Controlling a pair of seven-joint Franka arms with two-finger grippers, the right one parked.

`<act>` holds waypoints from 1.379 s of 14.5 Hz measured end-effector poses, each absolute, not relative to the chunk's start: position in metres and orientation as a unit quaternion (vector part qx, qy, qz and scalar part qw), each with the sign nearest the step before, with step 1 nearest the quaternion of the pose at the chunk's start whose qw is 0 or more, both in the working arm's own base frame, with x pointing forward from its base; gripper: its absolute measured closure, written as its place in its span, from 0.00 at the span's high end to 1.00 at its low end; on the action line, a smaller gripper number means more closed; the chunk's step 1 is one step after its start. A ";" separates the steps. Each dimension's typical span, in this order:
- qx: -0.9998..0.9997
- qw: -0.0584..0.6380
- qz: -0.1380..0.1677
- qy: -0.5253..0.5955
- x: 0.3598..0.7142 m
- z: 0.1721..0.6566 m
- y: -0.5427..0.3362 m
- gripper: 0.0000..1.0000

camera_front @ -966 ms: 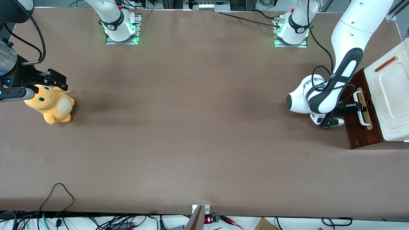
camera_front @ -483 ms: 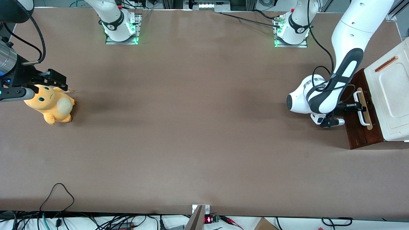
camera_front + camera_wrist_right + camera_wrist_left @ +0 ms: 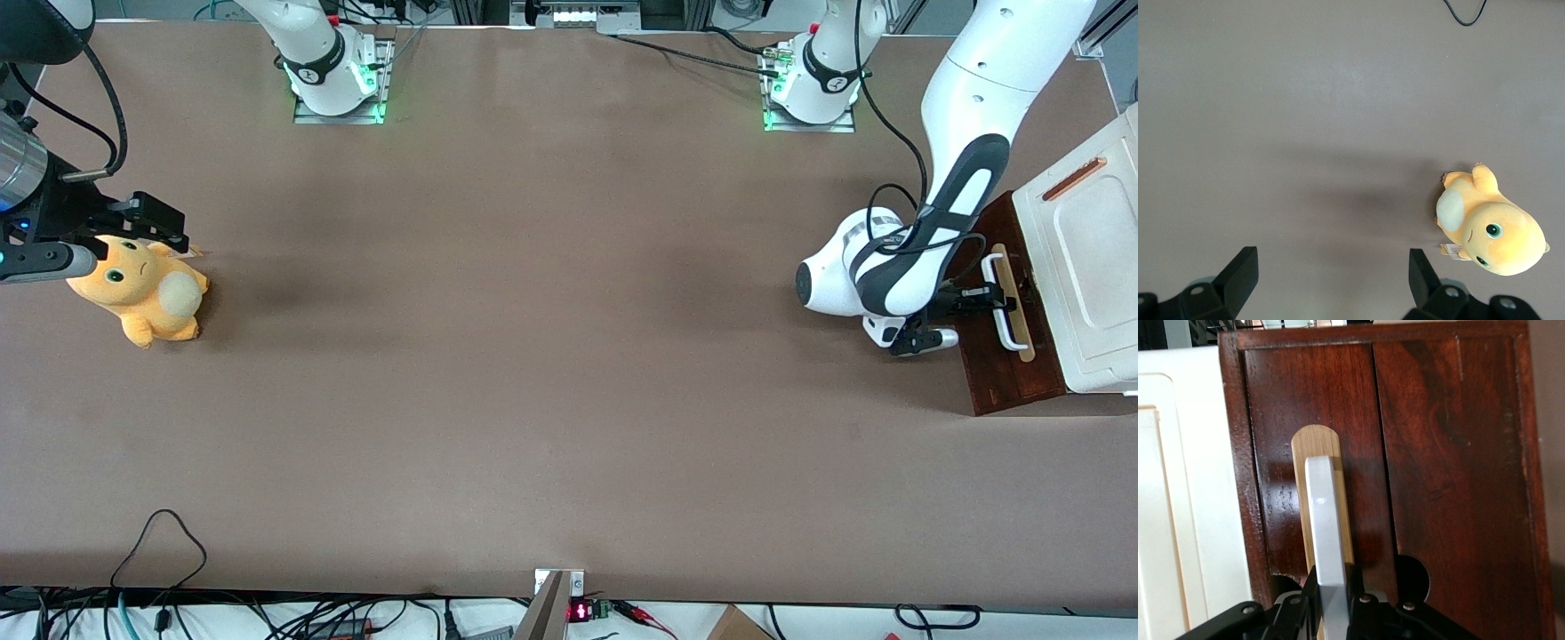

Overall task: Open lower drawer with left arm only
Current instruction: 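Pull the handle with the left gripper, sliding the drawer out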

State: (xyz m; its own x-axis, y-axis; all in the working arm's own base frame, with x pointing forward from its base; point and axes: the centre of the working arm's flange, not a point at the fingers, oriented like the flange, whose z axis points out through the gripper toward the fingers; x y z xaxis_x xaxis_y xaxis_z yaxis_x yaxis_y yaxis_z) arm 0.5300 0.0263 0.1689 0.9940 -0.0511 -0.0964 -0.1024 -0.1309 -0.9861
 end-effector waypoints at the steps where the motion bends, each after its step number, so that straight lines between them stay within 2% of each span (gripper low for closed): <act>1: -0.753 0.656 0.016 0.055 0.530 0.169 0.018 0.19; 9: -0.755 0.647 -0.020 0.104 0.519 0.168 -0.069 0.19; 13: -0.755 0.646 -0.025 0.107 0.518 0.170 -0.078 0.18; 14: -0.756 0.644 -0.025 0.111 0.518 0.170 -0.080 0.23; 16: -0.758 0.642 -0.027 0.110 0.523 0.174 -0.082 0.41; 20: -0.802 0.595 -0.001 0.048 0.540 0.196 -0.096 0.83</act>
